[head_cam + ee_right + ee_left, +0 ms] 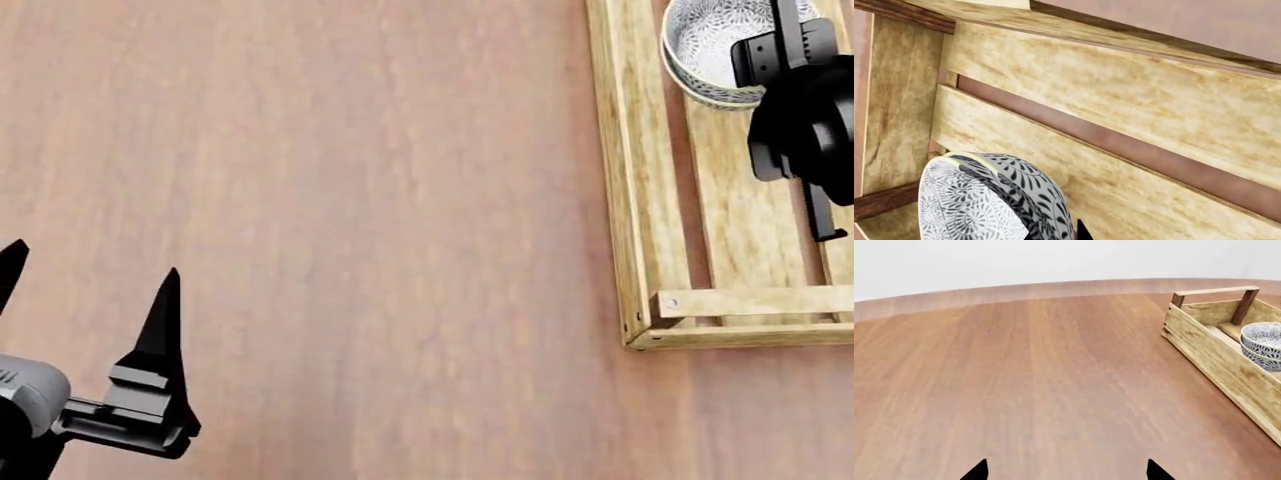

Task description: Stack the right bowl on the left bowl and place them in the tray.

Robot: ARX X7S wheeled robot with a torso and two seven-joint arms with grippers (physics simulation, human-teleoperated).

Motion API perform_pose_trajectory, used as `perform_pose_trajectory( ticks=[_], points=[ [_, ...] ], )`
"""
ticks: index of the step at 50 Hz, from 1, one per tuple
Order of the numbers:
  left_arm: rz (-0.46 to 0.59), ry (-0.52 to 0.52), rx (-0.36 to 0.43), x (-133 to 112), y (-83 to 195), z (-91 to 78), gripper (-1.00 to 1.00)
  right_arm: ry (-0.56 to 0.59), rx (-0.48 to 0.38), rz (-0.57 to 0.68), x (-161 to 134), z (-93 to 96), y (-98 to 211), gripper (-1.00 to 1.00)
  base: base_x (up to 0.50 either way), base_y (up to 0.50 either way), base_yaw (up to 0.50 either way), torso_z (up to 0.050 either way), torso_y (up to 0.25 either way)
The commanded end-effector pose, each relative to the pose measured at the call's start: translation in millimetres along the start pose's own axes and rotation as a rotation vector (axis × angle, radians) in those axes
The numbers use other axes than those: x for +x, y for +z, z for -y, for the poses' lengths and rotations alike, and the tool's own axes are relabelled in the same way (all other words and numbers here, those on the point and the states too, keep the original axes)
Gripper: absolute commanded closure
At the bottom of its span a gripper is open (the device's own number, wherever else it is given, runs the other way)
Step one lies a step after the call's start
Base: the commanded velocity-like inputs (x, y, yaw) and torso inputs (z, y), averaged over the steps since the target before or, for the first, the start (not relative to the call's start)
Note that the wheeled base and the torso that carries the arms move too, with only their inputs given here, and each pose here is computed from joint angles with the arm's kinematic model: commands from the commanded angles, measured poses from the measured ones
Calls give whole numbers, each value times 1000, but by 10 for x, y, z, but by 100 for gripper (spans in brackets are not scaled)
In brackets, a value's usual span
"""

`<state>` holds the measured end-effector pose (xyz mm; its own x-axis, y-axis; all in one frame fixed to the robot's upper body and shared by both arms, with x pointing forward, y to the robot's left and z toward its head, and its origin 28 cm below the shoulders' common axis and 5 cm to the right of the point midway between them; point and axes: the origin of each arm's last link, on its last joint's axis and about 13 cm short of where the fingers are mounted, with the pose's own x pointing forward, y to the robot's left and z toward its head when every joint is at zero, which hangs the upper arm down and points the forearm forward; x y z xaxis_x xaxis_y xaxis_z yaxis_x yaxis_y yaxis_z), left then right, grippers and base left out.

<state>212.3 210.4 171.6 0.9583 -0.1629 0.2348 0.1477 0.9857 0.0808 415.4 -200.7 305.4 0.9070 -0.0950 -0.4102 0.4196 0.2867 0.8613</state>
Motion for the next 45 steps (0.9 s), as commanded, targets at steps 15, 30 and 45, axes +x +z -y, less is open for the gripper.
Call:
perform_pose_trajectory(
  ticks=[15, 30, 45],
  points=[
    [20, -1, -13, -17, 14, -7, -100, -64, 10, 43, -28, -46, 67, 100, 0, 0, 0, 0, 0],
    [21, 1, -18, -28, 3, -4, -100, -51, -32, 36, -56, -92, 53, -100, 0, 0, 0, 0, 0],
    [19, 4, -24, -28, -4, -7, -100, -58, -149, 319, -115, -313, 138, -100, 0, 0, 0, 0, 0]
  ],
)
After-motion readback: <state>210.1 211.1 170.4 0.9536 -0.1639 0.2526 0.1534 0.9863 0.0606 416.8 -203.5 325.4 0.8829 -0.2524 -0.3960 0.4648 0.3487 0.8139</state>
